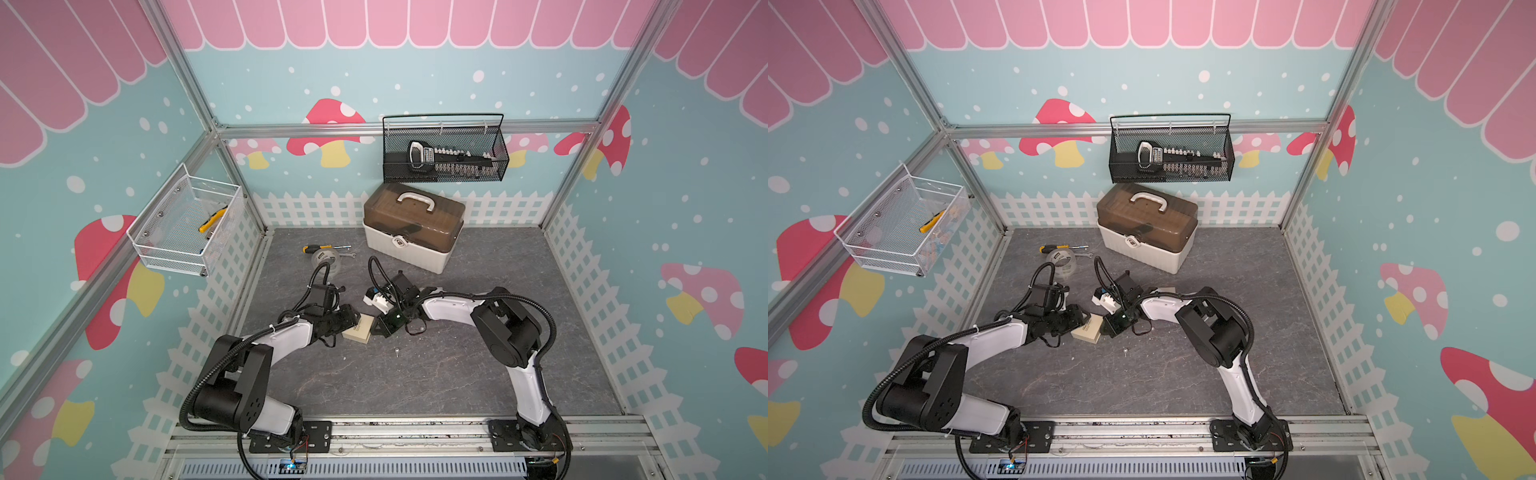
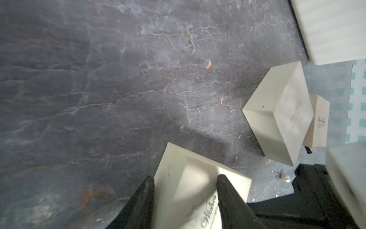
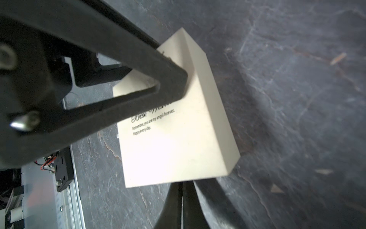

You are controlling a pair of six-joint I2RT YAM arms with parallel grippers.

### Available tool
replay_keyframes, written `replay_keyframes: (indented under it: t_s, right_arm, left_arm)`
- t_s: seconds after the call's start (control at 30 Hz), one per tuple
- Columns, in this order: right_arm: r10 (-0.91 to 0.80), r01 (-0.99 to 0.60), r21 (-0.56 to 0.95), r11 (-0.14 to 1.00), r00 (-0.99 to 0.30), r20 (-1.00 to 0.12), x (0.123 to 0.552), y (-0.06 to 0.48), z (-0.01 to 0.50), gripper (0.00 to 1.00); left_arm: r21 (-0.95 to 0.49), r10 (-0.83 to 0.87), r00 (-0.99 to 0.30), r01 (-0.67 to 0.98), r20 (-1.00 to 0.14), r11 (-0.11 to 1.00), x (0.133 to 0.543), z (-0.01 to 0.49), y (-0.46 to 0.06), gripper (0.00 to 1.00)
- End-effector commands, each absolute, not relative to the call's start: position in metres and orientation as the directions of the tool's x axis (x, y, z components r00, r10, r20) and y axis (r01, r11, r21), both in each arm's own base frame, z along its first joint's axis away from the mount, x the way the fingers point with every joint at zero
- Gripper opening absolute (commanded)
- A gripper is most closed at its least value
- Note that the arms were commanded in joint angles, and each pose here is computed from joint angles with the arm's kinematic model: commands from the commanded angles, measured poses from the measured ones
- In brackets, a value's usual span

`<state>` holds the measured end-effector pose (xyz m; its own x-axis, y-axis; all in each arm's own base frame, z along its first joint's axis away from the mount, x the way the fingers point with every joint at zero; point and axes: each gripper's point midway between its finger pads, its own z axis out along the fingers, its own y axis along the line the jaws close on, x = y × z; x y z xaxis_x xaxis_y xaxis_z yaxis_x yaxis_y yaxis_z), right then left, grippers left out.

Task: Place the earrings into the drawer-style jewelry box
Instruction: Open the drawer in the jewelry box.

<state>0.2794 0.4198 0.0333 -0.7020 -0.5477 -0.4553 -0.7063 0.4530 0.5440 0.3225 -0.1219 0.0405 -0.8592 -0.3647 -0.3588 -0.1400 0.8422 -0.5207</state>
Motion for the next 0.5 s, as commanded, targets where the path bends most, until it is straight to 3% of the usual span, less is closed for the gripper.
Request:
replay_keyframes:
  t_s: [0.0, 0.47]
  right_arm:
    - [-0.560, -0.727, 0.546, 0.417, -0.679, -0.475, 0.275, 0.437, 0.037, 0.00]
    - [-0.553, -0.725, 0.529, 0.441, -0.684, -0.476, 0.275, 0.435, 0.040, 0.00]
  left_arm:
    - [-0.493, -0.410, -0.849, -0.213, -0.333, 0.843, 0.313, 0.035, -0.104, 0.51]
    - [-0.452, -0.443, -0.841, -0.280, -0.309, 0.847, 0.303, 0.023, -0.085, 0.45]
